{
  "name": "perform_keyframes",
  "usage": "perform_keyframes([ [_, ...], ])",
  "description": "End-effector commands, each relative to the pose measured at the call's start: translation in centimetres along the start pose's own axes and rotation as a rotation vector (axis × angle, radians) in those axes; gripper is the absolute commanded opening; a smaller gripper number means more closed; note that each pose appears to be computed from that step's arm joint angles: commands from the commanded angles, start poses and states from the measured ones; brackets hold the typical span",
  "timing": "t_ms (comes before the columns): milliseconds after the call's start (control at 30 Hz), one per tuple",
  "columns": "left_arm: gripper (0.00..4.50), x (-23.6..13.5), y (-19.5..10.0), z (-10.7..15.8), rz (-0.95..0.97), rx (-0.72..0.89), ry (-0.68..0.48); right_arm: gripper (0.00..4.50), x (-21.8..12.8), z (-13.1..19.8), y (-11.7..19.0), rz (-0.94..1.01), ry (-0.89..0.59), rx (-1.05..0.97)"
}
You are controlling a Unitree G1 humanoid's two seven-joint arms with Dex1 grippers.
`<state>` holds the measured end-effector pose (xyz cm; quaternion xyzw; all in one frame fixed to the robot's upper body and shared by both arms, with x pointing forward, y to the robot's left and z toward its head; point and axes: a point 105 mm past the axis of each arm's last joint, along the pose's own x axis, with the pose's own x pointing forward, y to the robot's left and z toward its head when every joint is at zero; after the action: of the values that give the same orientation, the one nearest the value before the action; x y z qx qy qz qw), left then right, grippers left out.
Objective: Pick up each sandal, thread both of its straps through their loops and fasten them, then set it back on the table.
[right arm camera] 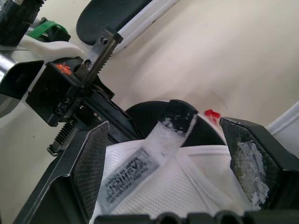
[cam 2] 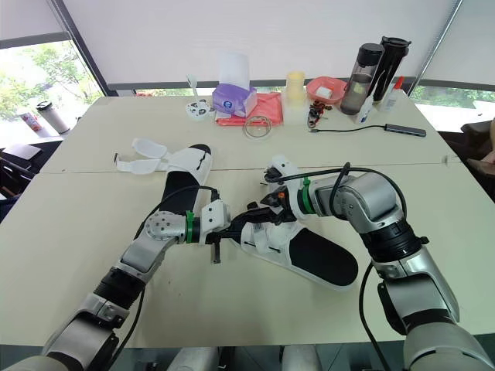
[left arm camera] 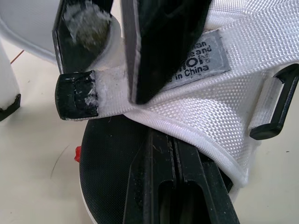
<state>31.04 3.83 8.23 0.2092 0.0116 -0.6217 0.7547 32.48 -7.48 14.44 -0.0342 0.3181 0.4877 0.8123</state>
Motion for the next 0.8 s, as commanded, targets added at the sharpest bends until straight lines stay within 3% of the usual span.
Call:
perform_keyframes([
  [33,0.00,0.7,-2.7,-2.9,-0.083,-0.084,0.086,2.87,-0.2,0.9,0.5,0.021,-0.020,-0.017],
  [200,0.00,0.7,-2.4,-3.0,-0.067,-0.080,0.089,0.27,-0.4,1.3,0.5,0.027,-0.052,0.011],
  [233,0.00,0.7,-2.4,-3.0,-0.065,-0.079,0.089,0.07,-0.5,1.4,0.5,0.028,-0.061,0.019],
  [533,0.00,0.5,-2.2,-3.1,-0.056,-0.076,0.093,0.07,-2.5,2.1,0.7,0.037,-0.182,0.126],
  [800,0.00,0.3,-2.3,-3.2,-0.058,-0.079,0.096,0.07,-9.3,4.1,1.1,-0.002,-0.636,0.141],
])
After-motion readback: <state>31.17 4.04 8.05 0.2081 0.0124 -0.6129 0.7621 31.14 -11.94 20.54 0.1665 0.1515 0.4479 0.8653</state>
